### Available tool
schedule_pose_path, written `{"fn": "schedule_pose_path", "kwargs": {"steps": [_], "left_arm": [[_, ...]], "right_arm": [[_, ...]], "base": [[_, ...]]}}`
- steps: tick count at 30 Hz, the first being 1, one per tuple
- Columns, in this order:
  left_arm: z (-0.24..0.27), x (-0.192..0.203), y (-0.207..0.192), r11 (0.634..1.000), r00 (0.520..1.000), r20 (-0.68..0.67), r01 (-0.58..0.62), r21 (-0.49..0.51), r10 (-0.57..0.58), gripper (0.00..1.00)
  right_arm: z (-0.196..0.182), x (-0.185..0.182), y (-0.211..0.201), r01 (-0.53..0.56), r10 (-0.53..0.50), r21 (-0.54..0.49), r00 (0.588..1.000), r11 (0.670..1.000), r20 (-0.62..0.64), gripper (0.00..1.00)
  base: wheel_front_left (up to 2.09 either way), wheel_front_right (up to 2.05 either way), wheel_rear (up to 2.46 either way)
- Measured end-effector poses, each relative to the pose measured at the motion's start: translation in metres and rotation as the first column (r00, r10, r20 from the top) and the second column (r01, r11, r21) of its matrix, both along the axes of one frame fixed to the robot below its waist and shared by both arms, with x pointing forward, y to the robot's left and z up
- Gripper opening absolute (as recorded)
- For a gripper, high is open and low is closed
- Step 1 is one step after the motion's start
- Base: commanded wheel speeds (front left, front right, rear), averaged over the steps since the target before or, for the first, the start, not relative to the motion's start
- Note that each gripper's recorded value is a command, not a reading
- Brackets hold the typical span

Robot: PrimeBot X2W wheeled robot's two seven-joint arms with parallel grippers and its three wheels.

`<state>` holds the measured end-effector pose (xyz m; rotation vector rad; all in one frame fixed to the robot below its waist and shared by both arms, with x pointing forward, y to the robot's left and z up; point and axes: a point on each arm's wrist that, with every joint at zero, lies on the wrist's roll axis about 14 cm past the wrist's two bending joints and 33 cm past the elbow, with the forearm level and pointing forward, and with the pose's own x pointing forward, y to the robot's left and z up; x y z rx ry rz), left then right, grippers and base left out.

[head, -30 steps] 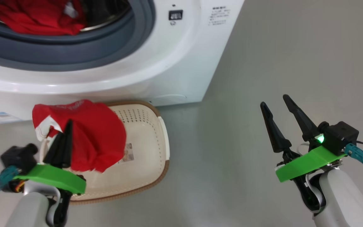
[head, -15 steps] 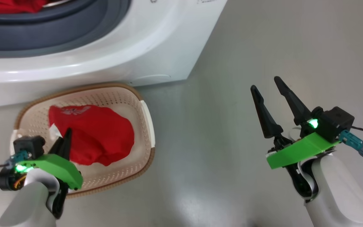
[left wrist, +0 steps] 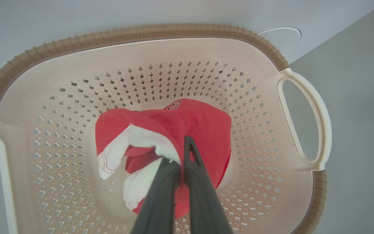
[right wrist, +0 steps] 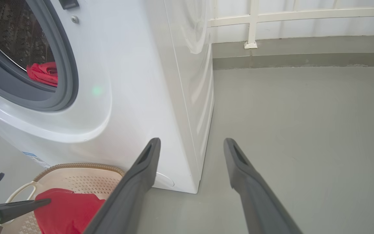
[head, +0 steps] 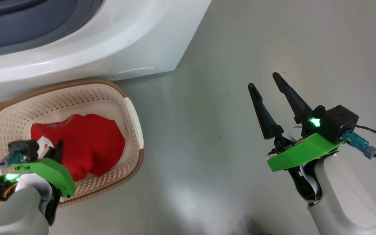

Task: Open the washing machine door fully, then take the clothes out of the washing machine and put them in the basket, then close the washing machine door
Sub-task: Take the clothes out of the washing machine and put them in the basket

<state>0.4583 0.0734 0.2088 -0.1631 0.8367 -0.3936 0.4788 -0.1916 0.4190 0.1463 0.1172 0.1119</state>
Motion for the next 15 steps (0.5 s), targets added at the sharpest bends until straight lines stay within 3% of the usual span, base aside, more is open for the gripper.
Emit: {"fn": "schedule_pose_path", "kwargs": {"steps": [2, 3, 4, 15], "left_arm": [[0.000, 0.002, 0.001, 1.000, 1.000, -0.002, -0.006, 0.002, 0.006, 0.32], [0.003, 0.005, 0.002, 1.000, 1.000, 0.003, -0.017, -0.003, 0.017, 0.87], [0.004, 0.006, 0.003, 1.000, 1.000, 0.005, -0.019, -0.005, 0.019, 1.00], [0.034, 0.019, 0.008, 0.997, 0.995, 0.069, -0.066, -0.046, 0.069, 1.00]], "right_arm": [[0.000, -0.001, -0.001, 0.002, -0.002, -0.001, 1.000, 1.000, -0.002, 1.00], [0.001, 0.000, 0.000, 0.001, -0.001, 0.000, 1.000, 1.000, 0.001, 1.00], [0.002, 0.000, 0.000, 0.001, -0.001, 0.001, 1.000, 1.000, 0.003, 1.00], [0.016, 0.001, 0.006, -0.016, 0.015, 0.010, 0.999, 1.000, 0.038, 1.00]], "base": [[0.00, 0.00, 0.00], [0.00, 0.00, 0.00], [0.00, 0.00, 0.00], [0.00, 0.00, 0.00]]}}
